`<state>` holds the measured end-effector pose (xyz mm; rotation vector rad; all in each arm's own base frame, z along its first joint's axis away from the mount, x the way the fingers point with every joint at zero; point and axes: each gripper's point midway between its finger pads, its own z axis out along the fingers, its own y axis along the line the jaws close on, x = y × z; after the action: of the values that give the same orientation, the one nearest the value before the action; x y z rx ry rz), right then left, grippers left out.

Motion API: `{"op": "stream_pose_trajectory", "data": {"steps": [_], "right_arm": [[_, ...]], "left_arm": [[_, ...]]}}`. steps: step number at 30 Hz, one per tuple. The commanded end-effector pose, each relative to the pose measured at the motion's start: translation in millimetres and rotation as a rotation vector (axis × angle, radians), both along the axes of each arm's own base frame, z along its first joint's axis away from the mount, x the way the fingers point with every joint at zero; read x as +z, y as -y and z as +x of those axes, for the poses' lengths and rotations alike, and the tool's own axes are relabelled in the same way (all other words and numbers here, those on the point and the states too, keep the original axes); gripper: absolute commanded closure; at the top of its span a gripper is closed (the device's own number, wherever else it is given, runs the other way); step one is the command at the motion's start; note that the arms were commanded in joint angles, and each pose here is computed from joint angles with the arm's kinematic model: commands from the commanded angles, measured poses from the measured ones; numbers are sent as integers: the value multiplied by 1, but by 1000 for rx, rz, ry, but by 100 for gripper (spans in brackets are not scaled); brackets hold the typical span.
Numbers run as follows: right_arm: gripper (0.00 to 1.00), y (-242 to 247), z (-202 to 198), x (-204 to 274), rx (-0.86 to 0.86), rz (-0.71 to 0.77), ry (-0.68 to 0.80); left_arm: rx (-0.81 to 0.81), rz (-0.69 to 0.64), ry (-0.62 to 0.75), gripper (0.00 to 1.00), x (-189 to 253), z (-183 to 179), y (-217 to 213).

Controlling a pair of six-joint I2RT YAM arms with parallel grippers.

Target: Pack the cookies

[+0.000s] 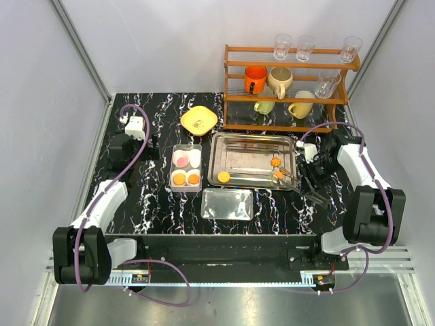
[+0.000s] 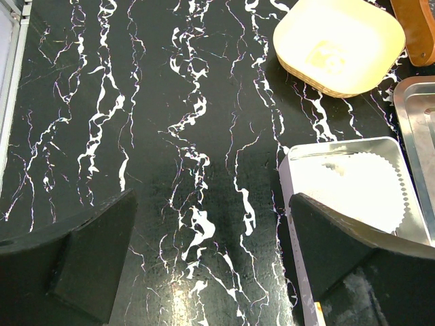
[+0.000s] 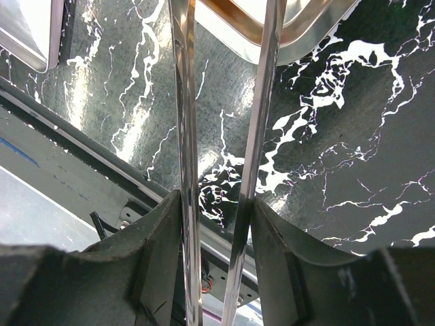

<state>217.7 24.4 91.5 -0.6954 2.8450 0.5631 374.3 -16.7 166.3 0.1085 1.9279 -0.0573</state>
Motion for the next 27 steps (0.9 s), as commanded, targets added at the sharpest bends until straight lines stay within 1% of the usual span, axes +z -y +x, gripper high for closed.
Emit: {"op": "stream_pose_trajectory", "data": {"steps": [1,6,11,17,23,27], "right_arm": [[53,0,5,8,10,20,10],[58,-1,5,10,15,21,14],[68,-1,9,14,16,27,31],[72,-6,20,33,13,55,85],[73,-9,29,46,4,75,108],[65,-9,30,45,7,73,108]], "left_arm": [[7,8,86,1,22,5,-3],[6,9,86,1,22,5,-3],[5,12,86,1,22,5,-3],[6,10,86,1,22,5,-3],[4,10,83,1,21,5,-3],[6,14,82,1,20,5,-4]]}}
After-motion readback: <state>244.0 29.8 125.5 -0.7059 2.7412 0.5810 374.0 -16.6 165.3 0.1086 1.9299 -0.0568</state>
